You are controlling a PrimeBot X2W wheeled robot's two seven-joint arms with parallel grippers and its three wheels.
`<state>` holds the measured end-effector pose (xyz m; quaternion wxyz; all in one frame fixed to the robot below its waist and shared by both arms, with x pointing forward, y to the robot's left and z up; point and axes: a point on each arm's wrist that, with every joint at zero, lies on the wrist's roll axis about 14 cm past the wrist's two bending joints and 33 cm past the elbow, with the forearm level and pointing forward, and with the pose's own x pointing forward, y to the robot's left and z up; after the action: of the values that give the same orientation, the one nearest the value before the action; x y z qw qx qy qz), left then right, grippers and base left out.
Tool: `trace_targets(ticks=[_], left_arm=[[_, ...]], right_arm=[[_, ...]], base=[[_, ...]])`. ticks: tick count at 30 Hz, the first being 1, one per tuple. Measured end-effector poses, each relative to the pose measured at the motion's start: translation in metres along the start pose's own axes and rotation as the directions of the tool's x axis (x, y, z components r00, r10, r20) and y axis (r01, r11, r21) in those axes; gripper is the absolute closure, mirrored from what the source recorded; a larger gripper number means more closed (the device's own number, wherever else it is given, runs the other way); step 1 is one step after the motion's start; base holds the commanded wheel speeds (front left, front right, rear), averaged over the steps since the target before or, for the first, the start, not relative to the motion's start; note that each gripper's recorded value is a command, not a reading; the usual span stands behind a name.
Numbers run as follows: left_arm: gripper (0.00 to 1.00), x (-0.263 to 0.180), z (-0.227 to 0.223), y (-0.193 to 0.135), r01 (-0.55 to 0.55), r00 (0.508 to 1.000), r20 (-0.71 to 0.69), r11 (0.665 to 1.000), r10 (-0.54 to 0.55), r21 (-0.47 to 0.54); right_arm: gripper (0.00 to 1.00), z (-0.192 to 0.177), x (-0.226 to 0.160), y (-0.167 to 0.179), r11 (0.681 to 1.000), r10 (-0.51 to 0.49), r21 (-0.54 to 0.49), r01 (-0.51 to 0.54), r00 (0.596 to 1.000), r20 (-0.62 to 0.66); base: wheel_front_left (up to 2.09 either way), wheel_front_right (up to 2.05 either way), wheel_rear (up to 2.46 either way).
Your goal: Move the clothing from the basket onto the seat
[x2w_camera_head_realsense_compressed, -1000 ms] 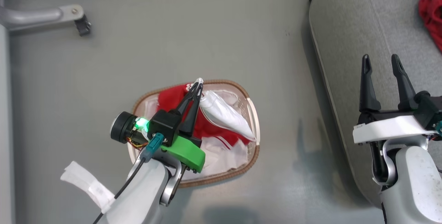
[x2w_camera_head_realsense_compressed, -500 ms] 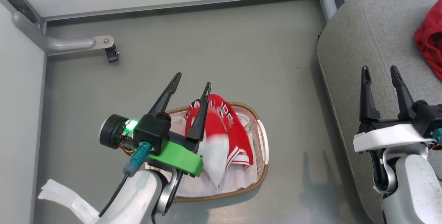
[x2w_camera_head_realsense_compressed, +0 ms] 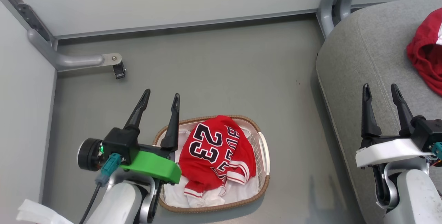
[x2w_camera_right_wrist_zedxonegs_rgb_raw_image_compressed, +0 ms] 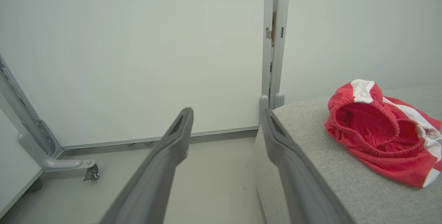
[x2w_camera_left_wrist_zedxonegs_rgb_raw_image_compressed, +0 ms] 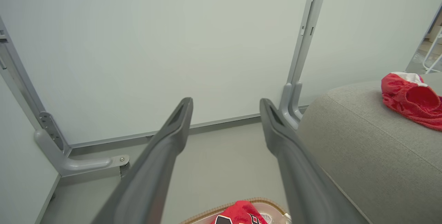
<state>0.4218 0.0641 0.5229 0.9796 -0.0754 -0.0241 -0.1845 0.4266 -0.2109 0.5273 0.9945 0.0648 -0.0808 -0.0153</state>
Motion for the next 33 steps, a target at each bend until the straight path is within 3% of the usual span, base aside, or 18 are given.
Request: trace_targets(ticks=[17, 33], left_arm=[[0.0, -0.059, -0.012, 0.063, -0.273, 0.962, -0.028, 0.96, 0.272, -0.055], [0.0, -0.08, -0.027, 0.072, -0.338, 0.941, -0.062, 0.936, 0.334, -0.093]], right_arm=[[0.0, 0.002, -0.027, 0.022, 0.998, 0.065, -0.001, -0.066, 0.998, -0.019], [0.0, -0.021, -0.039, 0.032, 0.996, 0.092, 0.025, -0.09, 0.992, -0.09]], base=[[0.0, 0.0, 0.0], [0.0, 0.0, 0.0]])
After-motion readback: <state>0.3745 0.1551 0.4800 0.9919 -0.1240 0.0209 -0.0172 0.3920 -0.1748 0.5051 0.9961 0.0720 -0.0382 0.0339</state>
